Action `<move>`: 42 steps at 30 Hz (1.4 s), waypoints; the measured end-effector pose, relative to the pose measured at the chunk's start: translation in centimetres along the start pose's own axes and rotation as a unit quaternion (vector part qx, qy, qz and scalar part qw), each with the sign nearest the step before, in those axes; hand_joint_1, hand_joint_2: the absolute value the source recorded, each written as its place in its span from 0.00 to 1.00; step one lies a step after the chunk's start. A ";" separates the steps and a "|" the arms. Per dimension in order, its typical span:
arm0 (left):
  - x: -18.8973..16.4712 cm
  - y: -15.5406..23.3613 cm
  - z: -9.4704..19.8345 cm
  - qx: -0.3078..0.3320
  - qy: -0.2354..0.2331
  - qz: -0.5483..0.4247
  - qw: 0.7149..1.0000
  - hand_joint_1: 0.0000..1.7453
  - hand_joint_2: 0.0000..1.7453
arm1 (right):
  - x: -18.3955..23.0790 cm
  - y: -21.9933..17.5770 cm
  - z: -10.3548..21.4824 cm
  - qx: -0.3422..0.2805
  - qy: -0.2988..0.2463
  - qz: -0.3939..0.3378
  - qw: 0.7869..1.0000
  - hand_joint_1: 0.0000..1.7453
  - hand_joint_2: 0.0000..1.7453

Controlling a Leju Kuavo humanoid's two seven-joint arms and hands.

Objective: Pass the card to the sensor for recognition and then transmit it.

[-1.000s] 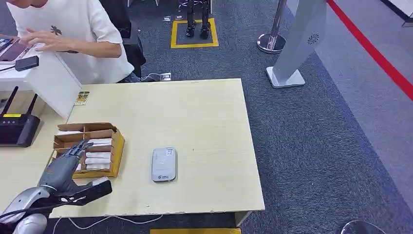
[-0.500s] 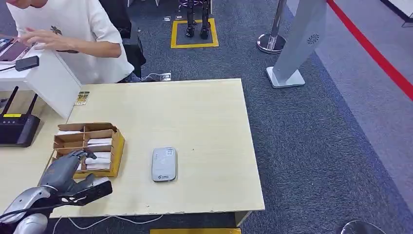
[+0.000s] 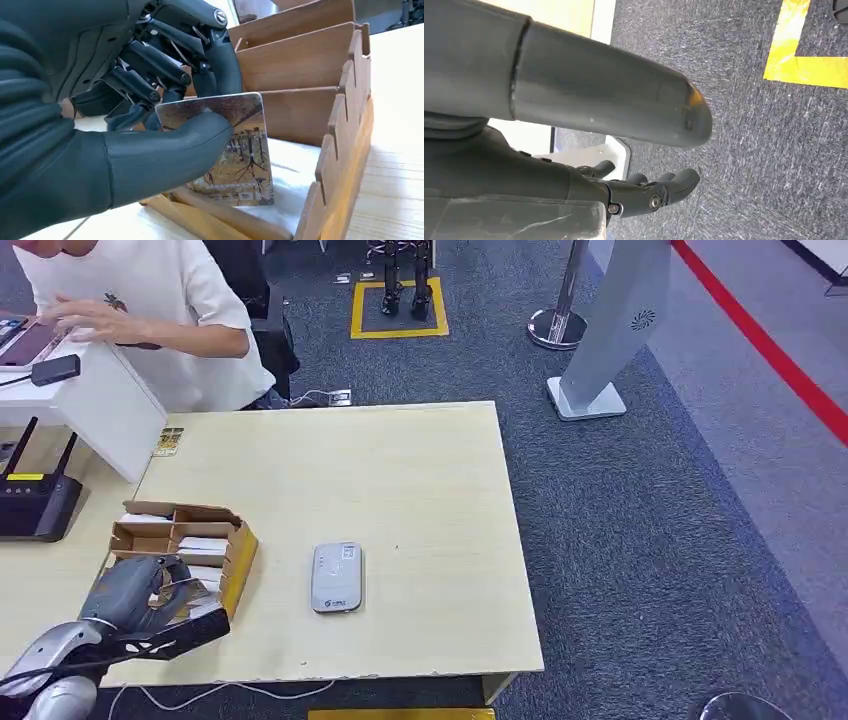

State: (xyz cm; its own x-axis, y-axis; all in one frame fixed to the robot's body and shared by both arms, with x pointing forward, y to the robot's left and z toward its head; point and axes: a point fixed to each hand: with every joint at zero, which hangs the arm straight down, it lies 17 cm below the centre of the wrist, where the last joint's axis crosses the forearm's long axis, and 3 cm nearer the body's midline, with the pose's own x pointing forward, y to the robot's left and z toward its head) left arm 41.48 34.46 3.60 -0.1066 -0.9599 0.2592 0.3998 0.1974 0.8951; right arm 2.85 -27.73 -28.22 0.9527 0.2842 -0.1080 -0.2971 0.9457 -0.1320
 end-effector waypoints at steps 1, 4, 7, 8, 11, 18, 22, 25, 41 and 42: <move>0.0 0.0 0.0 0.000 0.000 0.000 1.000 1.00 1.00 | 0.0 0.0 0.0 0.000 0.000 0.000 1.000 0.00 0.00; 0.0 0.0 0.0 0.000 0.000 0.002 1.000 1.00 1.00 | 0.0 0.0 0.0 0.000 0.000 0.000 1.000 0.00 0.00; -0.3 0.3 0.1 0.001 0.000 0.000 1.000 1.00 1.00 | 0.0 0.0 0.0 0.000 0.000 0.000 1.000 0.00 0.00; -0.5 0.4 0.1 0.002 0.001 -0.002 1.000 1.00 1.00 | 0.0 0.0 0.0 0.000 0.000 0.000 1.000 0.00 0.00; -0.9 1.2 0.1 0.007 0.003 -0.003 1.000 1.00 1.00 | 0.0 0.0 0.0 0.000 0.000 0.000 1.000 0.00 0.00; -2.2 9.7 -1.1 0.068 0.009 -0.022 0.997 1.00 1.00 | 0.1 0.0 0.0 0.000 -0.002 -0.001 1.000 0.00 0.00; -1.9 19.6 -1.6 0.121 0.005 -0.039 0.992 1.00 1.00 | 0.2 -0.1 0.0 0.001 -0.006 -0.001 1.000 0.00 0.00; -1.2 26.7 -1.4 0.169 0.009 -0.049 0.984 1.00 1.00 | 0.4 0.1 0.0 0.005 -0.009 0.000 1.000 0.00 0.00; -4.1 33.2 -3.6 0.241 0.068 -0.034 0.968 1.00 1.00 | 1.0 0.0 0.2 0.004 -0.015 0.013 1.000 0.00 0.00; -4.3 32.5 -4.2 0.239 0.072 -0.032 0.968 1.00 1.00 | 1.1 -0.1 0.2 0.004 -0.016 0.014 1.000 0.00 0.00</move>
State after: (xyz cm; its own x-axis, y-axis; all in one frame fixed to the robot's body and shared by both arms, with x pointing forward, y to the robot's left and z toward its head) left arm 58.76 44.20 30.04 0.0245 -0.9841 0.1757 -0.0731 0.1735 0.9821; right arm 3.97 -27.43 -28.17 0.9457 0.3151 -0.0794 -0.3229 0.9386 -0.1214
